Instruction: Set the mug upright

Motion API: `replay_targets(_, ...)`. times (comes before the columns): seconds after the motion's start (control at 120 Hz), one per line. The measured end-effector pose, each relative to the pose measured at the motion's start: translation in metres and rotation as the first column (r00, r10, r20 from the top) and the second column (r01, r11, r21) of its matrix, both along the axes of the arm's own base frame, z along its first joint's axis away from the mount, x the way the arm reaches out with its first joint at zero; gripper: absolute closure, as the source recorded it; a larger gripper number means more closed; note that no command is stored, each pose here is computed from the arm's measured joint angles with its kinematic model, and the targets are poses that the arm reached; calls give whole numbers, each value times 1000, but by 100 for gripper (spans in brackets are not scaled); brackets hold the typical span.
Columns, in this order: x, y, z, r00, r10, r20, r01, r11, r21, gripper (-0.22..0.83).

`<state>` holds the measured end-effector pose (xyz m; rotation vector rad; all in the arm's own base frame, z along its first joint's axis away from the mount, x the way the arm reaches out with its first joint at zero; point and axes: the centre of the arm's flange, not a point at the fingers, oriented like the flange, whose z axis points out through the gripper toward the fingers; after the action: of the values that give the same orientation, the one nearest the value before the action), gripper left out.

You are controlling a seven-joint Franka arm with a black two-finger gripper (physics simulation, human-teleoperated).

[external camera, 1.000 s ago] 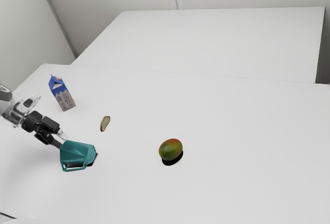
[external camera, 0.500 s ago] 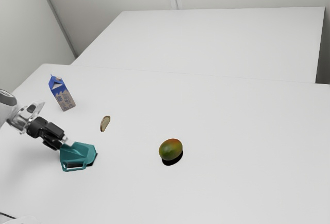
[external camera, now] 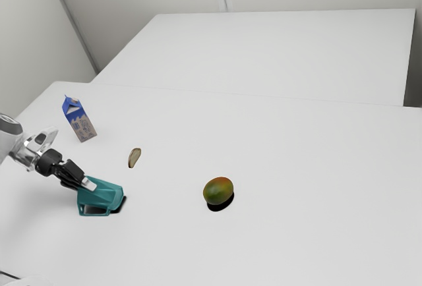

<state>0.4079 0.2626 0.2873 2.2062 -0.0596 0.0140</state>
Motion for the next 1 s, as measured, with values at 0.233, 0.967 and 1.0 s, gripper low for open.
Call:
replay_targets(0.233,1,-2,4,1000,-17,13,17,1000,1,72)
replay_targets(0.967,57,-84,85,955,-283,84,235,901,366,76)
replay_targets(1.0,61,-92,87,950,-304,77,250,883,397,76)
